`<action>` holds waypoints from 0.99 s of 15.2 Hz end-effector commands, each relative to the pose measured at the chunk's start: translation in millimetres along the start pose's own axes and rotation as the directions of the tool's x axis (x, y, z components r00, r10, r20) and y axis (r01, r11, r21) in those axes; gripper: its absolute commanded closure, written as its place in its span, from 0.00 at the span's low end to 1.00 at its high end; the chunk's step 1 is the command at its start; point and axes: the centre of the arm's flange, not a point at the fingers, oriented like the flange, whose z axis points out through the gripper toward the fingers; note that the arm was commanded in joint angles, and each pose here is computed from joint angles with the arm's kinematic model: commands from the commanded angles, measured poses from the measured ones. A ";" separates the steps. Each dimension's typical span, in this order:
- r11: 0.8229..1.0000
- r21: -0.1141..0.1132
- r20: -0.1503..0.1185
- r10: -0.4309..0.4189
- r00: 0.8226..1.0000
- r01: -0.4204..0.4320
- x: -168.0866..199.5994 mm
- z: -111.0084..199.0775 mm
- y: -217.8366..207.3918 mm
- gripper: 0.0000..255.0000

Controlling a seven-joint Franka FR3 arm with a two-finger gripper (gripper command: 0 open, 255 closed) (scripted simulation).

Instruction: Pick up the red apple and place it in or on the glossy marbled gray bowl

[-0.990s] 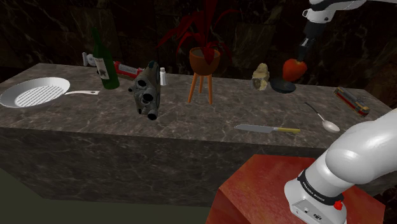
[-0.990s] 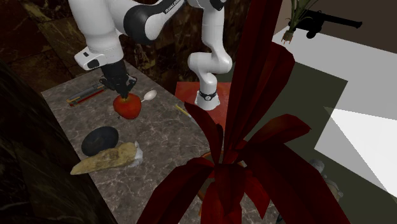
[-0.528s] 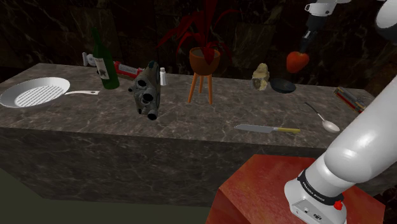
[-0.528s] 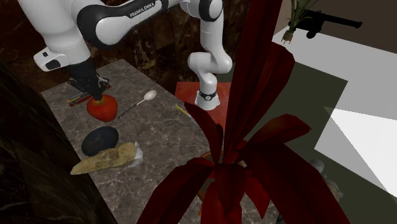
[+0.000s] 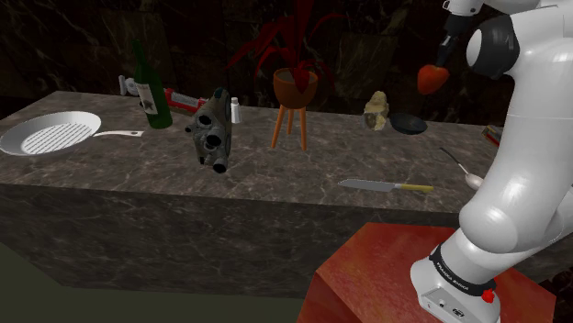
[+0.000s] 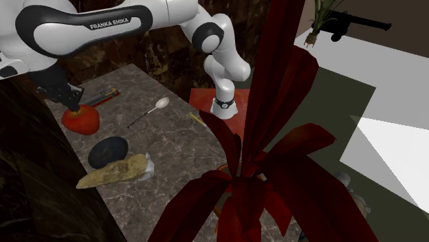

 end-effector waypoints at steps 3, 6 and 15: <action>1.000 0.000 -0.001 -0.002 1.000 0.002 1.7 21.7 2.8 1.00; 1.000 0.000 -0.001 -0.002 1.000 0.002 2.1 37.5 1.5 1.00; 1.000 0.000 -0.001 -0.002 1.000 0.002 3.5 84.8 -2.3 1.00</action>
